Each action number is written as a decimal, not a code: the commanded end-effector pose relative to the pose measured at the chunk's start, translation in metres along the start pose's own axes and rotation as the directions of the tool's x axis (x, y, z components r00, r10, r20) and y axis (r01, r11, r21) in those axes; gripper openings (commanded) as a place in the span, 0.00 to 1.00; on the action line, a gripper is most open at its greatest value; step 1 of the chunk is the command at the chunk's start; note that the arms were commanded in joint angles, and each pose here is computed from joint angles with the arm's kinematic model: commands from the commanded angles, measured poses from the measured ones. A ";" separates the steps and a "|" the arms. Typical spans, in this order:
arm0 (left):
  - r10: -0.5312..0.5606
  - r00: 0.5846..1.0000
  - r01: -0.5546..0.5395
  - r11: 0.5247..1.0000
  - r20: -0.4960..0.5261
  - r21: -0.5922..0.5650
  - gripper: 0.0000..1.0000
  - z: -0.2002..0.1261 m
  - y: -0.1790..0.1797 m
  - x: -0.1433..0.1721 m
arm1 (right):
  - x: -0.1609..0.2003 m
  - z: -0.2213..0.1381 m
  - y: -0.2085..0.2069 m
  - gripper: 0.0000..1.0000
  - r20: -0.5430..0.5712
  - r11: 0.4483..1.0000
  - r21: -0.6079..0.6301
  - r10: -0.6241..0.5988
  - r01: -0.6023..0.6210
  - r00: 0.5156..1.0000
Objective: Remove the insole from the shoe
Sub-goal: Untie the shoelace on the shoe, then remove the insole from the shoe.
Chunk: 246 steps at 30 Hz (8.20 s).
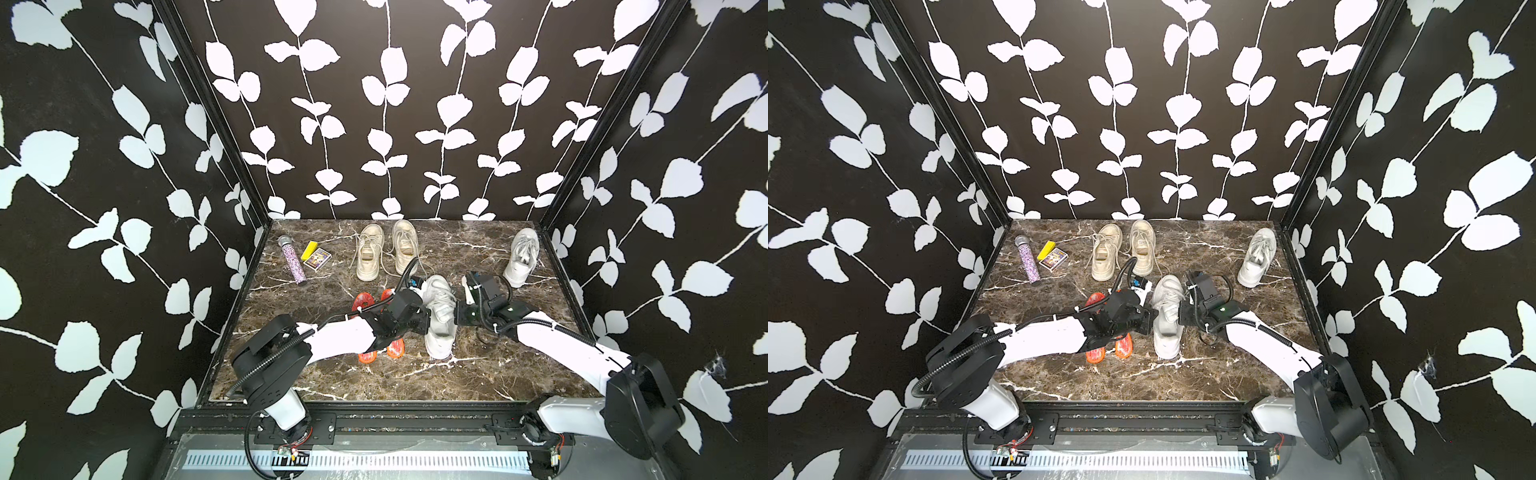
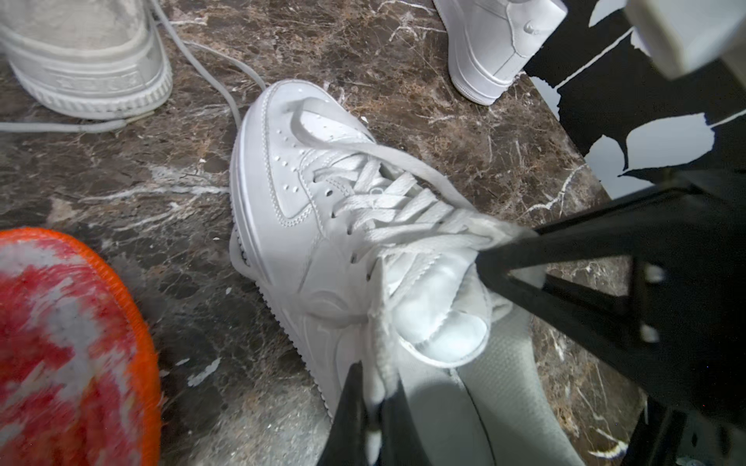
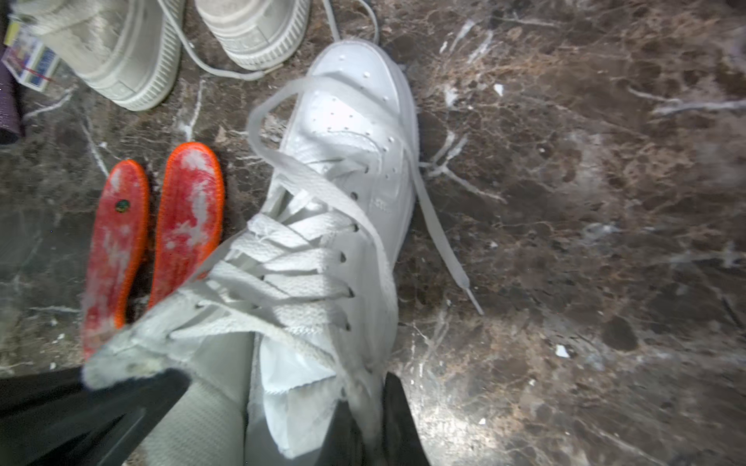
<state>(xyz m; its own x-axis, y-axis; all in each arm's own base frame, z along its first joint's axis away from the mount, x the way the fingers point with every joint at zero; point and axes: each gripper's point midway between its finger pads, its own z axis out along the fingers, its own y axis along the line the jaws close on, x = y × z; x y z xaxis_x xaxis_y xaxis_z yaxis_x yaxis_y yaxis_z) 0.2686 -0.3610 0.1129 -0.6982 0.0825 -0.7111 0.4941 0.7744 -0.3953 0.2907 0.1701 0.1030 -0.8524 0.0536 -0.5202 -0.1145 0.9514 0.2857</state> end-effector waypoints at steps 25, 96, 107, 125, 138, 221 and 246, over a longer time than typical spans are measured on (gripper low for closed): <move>0.288 0.957 -0.288 0.957 0.008 -0.011 0.43 -0.022 -0.026 -0.030 | 0.000 -0.029 -0.010 0.45 0.080 0.996 0.015 -0.084 0.083 0.993; 0.867 0.292 -0.927 0.360 -0.404 0.101 0.54 0.040 -0.047 0.011 | -0.010 -0.087 -0.049 0.53 0.314 0.991 0.132 -0.015 -0.029 0.949; 0.855 0.465 -0.883 0.467 -0.230 -0.048 0.08 0.019 -0.074 -0.039 | -0.003 -0.074 -0.022 0.47 0.260 1.000 -0.015 0.001 0.003 0.966; 0.725 0.685 -0.728 0.684 -0.067 -0.040 0.00 0.006 -0.086 -0.069 | 0.008 -0.048 0.050 0.23 0.124 0.965 -0.260 0.000 0.032 0.992; 0.662 0.748 -0.663 0.748 -0.044 -0.019 0.00 0.006 -0.075 -0.073 | 0.026 -0.026 0.050 0.17 0.054 0.973 -0.232 0.006 0.006 0.998; 0.566 0.822 -0.564 0.824 0.061 -0.055 0.00 -0.011 -0.044 -0.083 | 0.007 0.059 -0.018 0.00 0.034 0.987 0.153 -0.056 0.051 0.998; 0.561 0.827 -0.562 0.826 -0.019 -0.041 0.00 0.004 -0.038 -0.069 | -0.016 -0.005 0.017 0.00 0.223 0.949 -0.189 0.290 -0.251 0.931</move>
<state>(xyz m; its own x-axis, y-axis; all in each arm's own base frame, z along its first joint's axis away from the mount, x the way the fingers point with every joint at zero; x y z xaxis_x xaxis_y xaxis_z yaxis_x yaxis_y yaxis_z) 0.2894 -0.4019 0.1586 -0.3156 0.5323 -0.7855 0.8011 0.5931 0.0800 0.2893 0.1839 0.0960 -0.7777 0.2823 -0.5616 -0.0126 0.8863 0.4629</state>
